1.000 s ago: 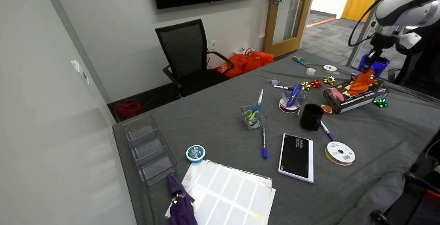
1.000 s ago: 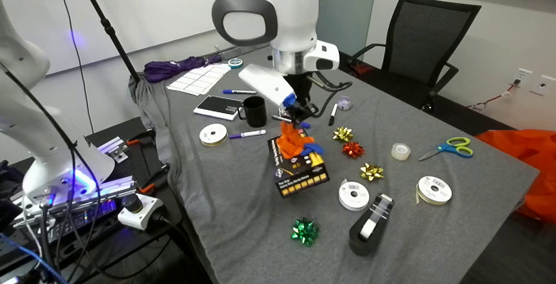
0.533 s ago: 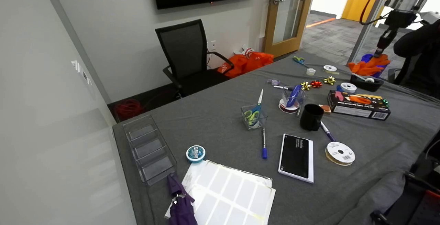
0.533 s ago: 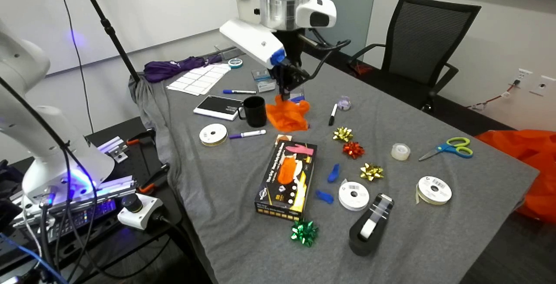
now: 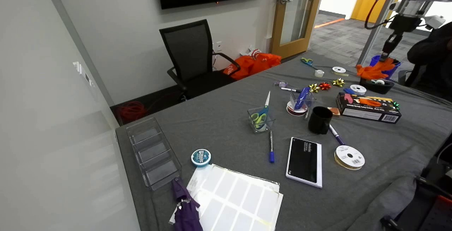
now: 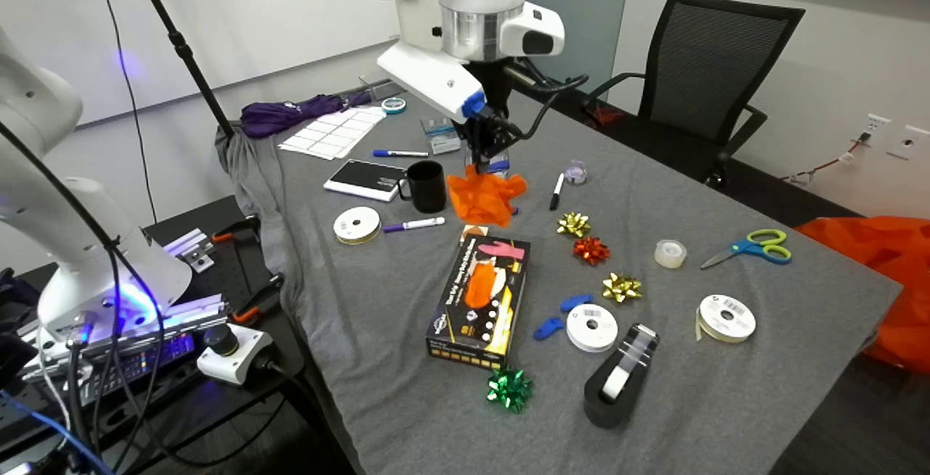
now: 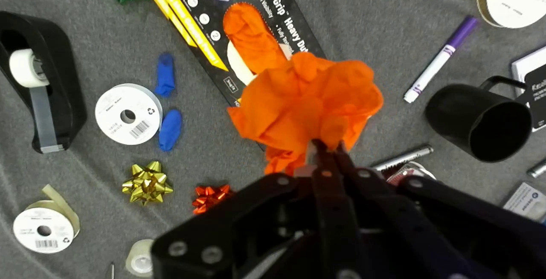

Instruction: Remove an orange glove from the black box and put it on the table

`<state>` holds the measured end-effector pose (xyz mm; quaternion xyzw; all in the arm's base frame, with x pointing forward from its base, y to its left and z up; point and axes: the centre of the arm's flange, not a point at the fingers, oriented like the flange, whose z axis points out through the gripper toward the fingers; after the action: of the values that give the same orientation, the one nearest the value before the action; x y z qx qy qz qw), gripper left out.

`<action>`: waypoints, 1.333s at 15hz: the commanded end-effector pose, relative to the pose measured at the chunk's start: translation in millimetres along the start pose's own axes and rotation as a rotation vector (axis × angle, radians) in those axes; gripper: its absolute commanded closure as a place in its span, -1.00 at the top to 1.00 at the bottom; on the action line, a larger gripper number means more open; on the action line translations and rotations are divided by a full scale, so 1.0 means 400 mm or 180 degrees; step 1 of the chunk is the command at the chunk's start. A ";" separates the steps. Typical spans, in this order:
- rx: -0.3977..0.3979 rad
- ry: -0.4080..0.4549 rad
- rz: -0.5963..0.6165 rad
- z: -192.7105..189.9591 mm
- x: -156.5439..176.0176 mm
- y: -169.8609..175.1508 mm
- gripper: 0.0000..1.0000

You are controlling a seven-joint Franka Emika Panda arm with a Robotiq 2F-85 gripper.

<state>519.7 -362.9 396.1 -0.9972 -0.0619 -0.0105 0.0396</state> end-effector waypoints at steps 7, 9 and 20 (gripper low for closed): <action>0.0038 -0.0517 -0.0543 0.296 -0.134 -0.033 -0.99; 0.0006 -0.0500 -0.0604 0.364 -0.181 -0.026 -0.99; -0.0212 -0.0123 -0.0753 0.548 -0.347 -0.053 -0.21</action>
<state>392.0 -340.2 180.0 -0.9848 -0.1717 0.0244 0.0100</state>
